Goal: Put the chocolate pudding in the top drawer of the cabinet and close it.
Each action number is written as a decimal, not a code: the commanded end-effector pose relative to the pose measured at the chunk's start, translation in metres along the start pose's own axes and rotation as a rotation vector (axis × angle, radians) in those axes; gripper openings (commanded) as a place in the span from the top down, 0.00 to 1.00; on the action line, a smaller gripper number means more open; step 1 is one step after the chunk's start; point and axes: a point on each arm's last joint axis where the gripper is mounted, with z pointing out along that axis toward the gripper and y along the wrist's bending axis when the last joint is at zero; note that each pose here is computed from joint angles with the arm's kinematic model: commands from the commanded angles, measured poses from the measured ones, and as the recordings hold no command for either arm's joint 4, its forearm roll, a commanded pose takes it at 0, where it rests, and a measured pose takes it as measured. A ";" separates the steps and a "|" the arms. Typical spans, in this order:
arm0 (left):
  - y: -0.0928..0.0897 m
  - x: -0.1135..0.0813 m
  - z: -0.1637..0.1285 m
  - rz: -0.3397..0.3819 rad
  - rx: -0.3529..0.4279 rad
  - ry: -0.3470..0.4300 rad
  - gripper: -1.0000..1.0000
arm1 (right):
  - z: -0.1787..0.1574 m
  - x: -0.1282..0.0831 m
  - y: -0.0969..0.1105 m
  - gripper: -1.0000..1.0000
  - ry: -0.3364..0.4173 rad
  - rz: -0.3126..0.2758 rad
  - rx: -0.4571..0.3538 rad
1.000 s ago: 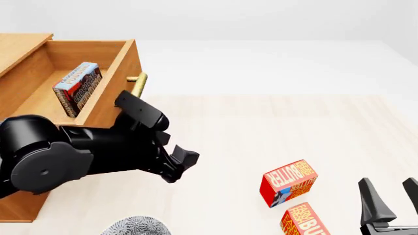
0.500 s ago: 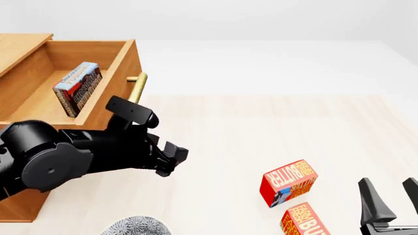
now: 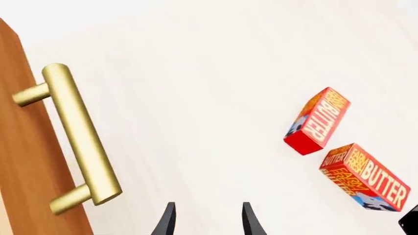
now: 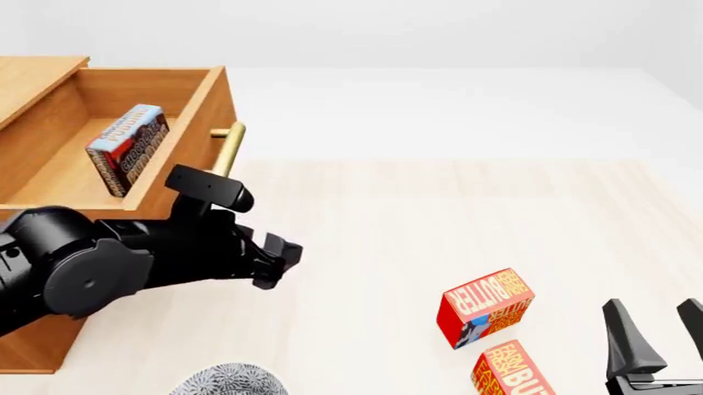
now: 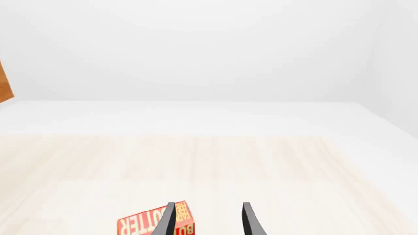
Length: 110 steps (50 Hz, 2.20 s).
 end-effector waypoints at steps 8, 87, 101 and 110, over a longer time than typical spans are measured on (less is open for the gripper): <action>0.012 0.002 0.006 -0.027 -0.035 0.002 0.00 | 0.000 0.000 0.000 0.00 0.000 0.000 0.000; 0.071 0.009 -0.018 -0.183 -0.223 -0.084 0.00 | 0.000 0.000 0.000 0.00 0.000 0.000 0.000; 0.083 0.006 -0.023 -0.202 -0.265 -0.101 0.00 | 0.000 0.000 0.000 0.00 0.000 0.000 0.000; 0.090 0.005 -0.028 -0.237 -0.292 -0.116 0.00 | 0.000 0.000 0.000 0.00 0.000 0.000 0.000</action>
